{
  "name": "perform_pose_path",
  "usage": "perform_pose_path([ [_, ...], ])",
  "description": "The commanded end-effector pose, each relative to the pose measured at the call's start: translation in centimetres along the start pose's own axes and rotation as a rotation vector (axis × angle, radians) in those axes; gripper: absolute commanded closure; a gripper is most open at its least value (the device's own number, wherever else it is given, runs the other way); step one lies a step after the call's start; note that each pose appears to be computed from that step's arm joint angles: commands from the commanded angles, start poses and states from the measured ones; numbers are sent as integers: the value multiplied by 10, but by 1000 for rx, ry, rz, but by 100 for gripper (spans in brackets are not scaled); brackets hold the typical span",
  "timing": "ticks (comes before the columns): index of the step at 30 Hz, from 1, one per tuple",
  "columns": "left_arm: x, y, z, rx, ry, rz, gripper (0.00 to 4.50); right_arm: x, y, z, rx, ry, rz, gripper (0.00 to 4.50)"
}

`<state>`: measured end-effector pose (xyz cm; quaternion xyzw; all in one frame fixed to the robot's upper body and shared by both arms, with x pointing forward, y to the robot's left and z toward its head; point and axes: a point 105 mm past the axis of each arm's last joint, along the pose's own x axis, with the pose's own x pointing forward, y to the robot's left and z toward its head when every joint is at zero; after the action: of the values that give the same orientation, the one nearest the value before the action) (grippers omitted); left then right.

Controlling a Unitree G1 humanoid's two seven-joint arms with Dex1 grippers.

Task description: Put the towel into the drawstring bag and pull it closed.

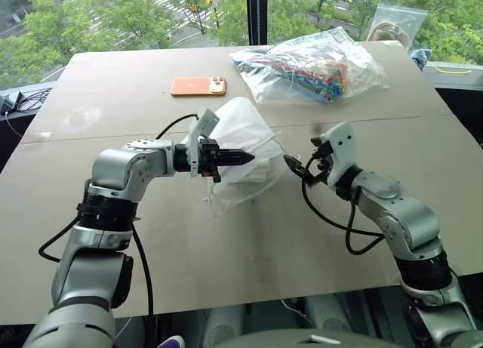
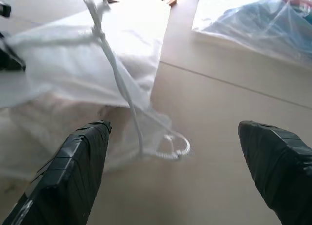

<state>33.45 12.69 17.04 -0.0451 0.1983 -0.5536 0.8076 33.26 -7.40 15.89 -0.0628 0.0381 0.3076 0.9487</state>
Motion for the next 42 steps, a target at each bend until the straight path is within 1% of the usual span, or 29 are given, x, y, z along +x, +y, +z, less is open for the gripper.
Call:
perform_pose_path([
  [1, -10, -3, 5, 59, 9, 4, 450, 3, -13, 5, -53, -12, -72, 3],
  [4, -18, -1, -2, 68, 33, 18, 450, 6, -13, -8, -60, 51, -52, 3],
  [8, -23, -2, -10, 72, 62, 12, 450, 11, -12, -16, -60, 86, -37, 3],
  [12, -26, -3, -15, 71, 71, 30, 450, 14, 8, -28, -66, 145, 94, 3],
  [14, -26, -4, -16, 67, 69, 36, 450, 13, 14, -28, -63, 151, 128, 3],
  [17, -27, -4, -16, 66, 64, 49, 450, 10, 12, -26, -46, 154, 140, 3],
  [20, -28, -4, -18, 66, 66, 59, 450, 1, 6, -22, -13, 155, 152, 3],
  [22, -30, -4, -20, 64, 75, 62, 450, -6, -6, -19, 2, 160, 132, 3],
  [24, -32, -3, -21, 63, 79, 66, 450, -12, -10, -18, 18, 164, 137, 3],
  [31, -32, -4, -19, 68, 80, 66, 450, -19, 4, -17, 51, 164, 226, 3],
  [35, -31, -5, -16, 73, 75, 60, 450, -16, 6, -27, 1, 212, 228, 3],
  [42, -30, -8, -17, 70, 74, 60, 450, -9, 11, -33, -34, 238, 245, 3],
])
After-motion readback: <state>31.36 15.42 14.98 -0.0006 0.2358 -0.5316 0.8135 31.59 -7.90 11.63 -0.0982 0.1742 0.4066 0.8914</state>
